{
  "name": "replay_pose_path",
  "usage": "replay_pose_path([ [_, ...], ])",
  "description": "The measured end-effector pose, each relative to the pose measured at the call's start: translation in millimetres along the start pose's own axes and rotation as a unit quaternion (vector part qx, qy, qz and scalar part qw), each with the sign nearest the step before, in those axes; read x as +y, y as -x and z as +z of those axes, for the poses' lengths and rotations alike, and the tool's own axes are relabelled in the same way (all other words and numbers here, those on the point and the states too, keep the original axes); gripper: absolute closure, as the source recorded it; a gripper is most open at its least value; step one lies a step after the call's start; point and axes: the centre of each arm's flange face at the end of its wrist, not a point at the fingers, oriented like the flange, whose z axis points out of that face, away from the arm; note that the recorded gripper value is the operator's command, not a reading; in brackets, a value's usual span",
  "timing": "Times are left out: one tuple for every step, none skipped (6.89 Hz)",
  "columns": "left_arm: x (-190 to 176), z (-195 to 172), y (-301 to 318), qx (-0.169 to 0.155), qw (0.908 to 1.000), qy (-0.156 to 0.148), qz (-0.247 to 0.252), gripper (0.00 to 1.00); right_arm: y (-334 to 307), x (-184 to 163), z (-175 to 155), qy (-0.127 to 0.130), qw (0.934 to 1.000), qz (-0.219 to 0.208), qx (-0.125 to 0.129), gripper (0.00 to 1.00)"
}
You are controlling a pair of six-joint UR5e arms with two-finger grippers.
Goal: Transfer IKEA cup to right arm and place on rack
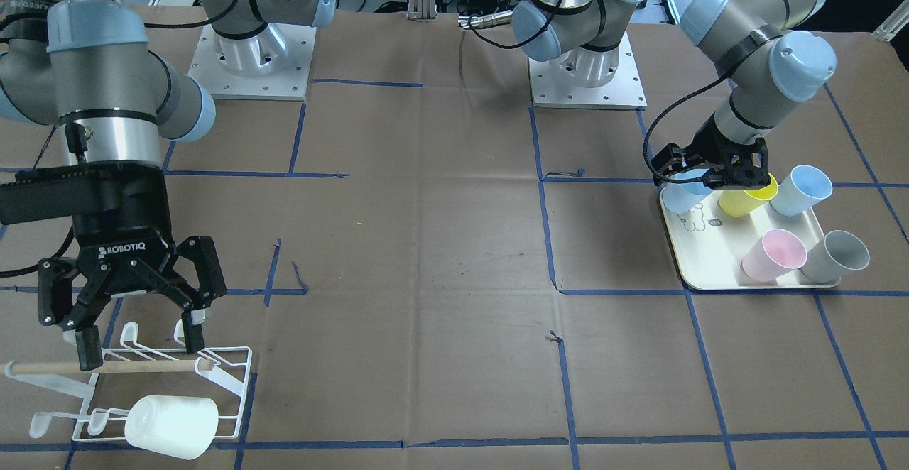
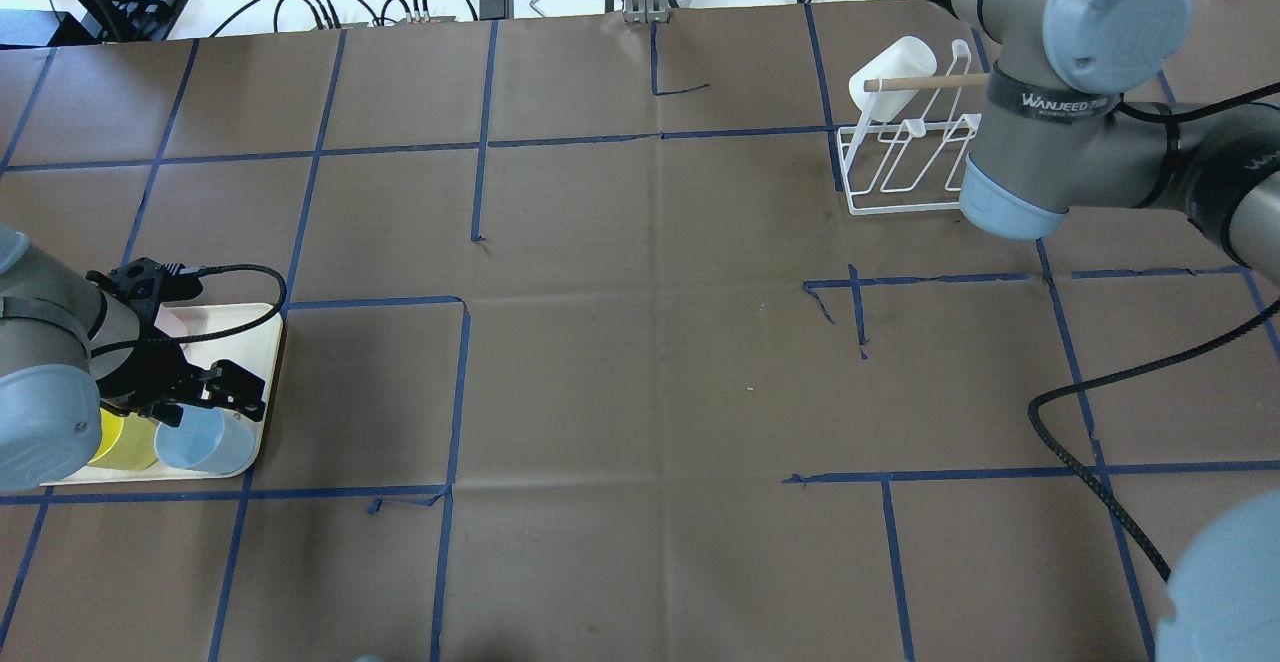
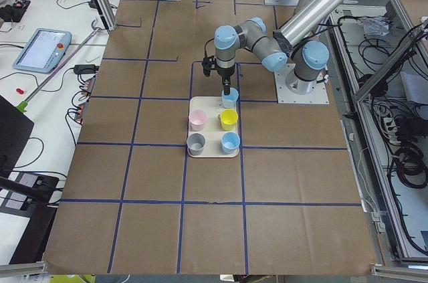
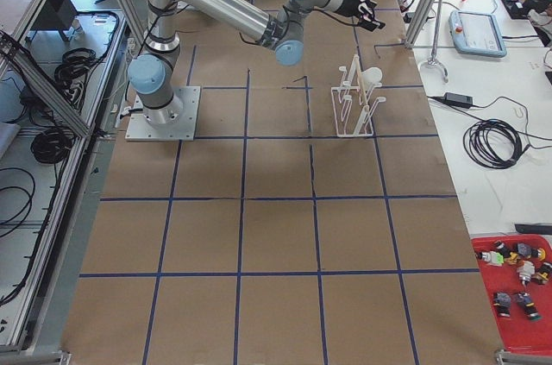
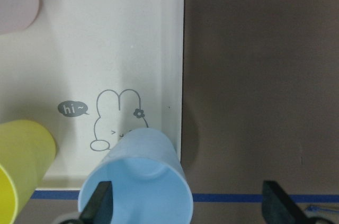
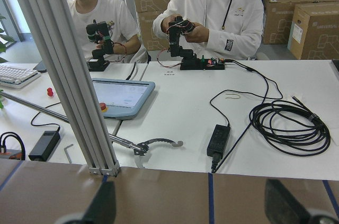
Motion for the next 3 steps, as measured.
replay_pose_path([
  [2.3,4.5,-1.3,0.0,1.0,0.001,0.0,0.07,12.2,3.1,-18.0,-0.001,0.9989,0.047,-0.007,0.0],
  [2.7,5.9,-1.0,-0.001,1.0,0.0,0.0,0.37,19.9,13.4,-35.7,0.003,0.993,0.117,-0.011,0.0],
  [2.3,5.9,-0.1,-0.004,1.0,-0.001,-0.001,0.7,27.3,25.1,-52.8,0.009,0.9818,0.189,-0.013,0.0],
])
